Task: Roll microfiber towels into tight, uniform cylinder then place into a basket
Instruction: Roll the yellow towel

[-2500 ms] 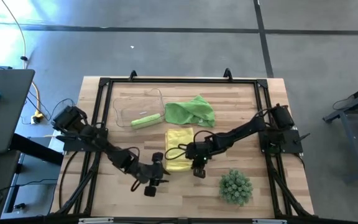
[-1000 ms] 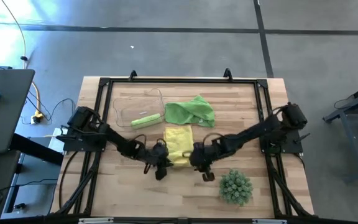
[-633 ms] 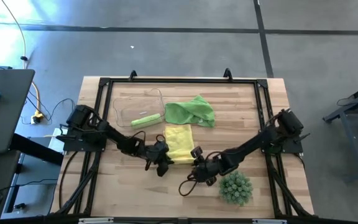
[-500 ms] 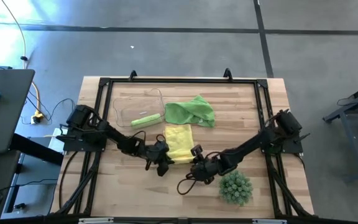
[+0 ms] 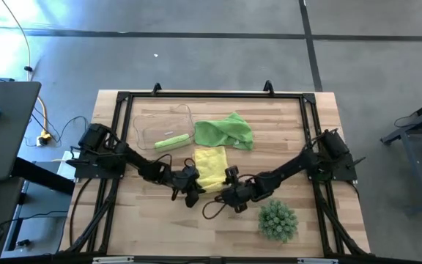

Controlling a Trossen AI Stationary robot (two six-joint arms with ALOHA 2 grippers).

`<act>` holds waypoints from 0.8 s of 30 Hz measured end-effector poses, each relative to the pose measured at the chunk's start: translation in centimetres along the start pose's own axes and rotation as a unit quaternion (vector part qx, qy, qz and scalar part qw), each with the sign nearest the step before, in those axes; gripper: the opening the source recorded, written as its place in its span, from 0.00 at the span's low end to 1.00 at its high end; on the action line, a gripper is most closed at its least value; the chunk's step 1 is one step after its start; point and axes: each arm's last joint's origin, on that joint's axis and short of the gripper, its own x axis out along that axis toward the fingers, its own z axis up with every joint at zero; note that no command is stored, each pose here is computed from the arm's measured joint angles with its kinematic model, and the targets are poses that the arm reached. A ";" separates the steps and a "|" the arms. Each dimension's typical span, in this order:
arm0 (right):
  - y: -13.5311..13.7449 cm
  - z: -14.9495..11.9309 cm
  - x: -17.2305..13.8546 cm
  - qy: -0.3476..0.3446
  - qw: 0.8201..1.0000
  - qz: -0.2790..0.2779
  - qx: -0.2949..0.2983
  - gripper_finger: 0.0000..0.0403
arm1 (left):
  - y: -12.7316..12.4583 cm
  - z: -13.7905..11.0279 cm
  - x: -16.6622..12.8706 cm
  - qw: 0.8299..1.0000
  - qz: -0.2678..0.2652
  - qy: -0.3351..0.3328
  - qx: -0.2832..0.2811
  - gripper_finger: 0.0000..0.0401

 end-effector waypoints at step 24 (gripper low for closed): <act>-1.5 -1.5 1.4 0.049 0.982 0.089 0.161 0.46 | -3.7 2.6 -6.5 0.955 -0.021 -0.036 0.293 0.44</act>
